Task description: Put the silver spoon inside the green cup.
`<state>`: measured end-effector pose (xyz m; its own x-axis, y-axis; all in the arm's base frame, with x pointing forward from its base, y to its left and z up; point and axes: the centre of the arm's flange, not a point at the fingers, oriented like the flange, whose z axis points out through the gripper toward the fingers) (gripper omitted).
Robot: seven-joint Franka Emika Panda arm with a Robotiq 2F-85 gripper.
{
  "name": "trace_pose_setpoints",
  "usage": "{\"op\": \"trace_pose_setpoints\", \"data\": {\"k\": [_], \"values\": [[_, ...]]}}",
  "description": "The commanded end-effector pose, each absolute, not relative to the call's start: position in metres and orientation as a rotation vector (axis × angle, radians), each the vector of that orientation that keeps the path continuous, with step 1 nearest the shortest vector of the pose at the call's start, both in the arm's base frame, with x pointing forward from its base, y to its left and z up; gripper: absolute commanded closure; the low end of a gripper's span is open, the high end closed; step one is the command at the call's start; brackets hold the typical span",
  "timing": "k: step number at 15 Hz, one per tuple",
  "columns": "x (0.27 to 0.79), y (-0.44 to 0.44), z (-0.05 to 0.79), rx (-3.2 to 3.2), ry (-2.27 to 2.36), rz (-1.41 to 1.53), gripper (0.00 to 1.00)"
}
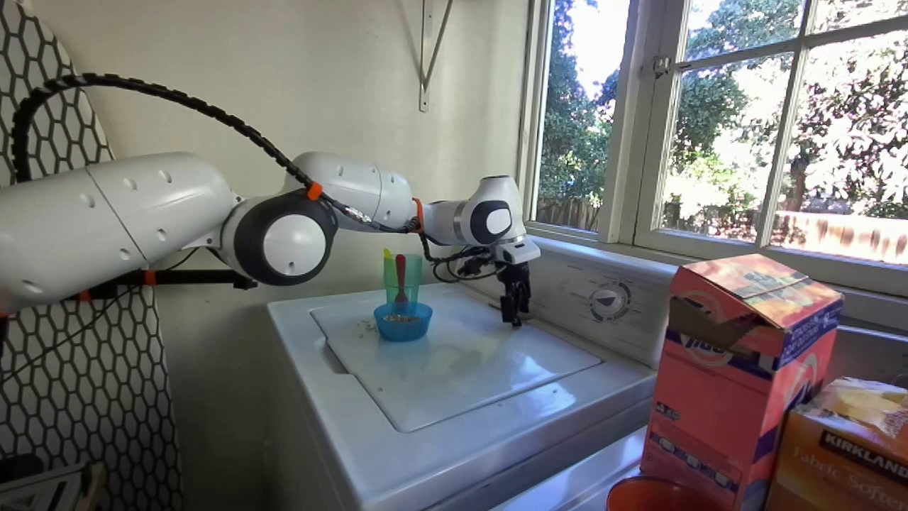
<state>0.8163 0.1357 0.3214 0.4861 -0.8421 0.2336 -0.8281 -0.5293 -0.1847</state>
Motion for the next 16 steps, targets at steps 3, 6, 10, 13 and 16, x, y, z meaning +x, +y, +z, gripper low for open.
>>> {"op": "trace_pose_setpoints", "data": {"k": [3,6,10,13,16], "values": [[0.843,0.137,0.329,-2.684,1.602,-0.443,0.78],[0.841,0.135,0.335,-2.69,1.623,-0.43,1.0],[0.831,0.128,0.351,-2.678,1.63,-0.436,0.99],[0.812,0.108,0.375,-2.683,1.635,-0.451,0.99],[0.799,0.085,0.409,-2.663,1.638,-0.488,0.99]]}}
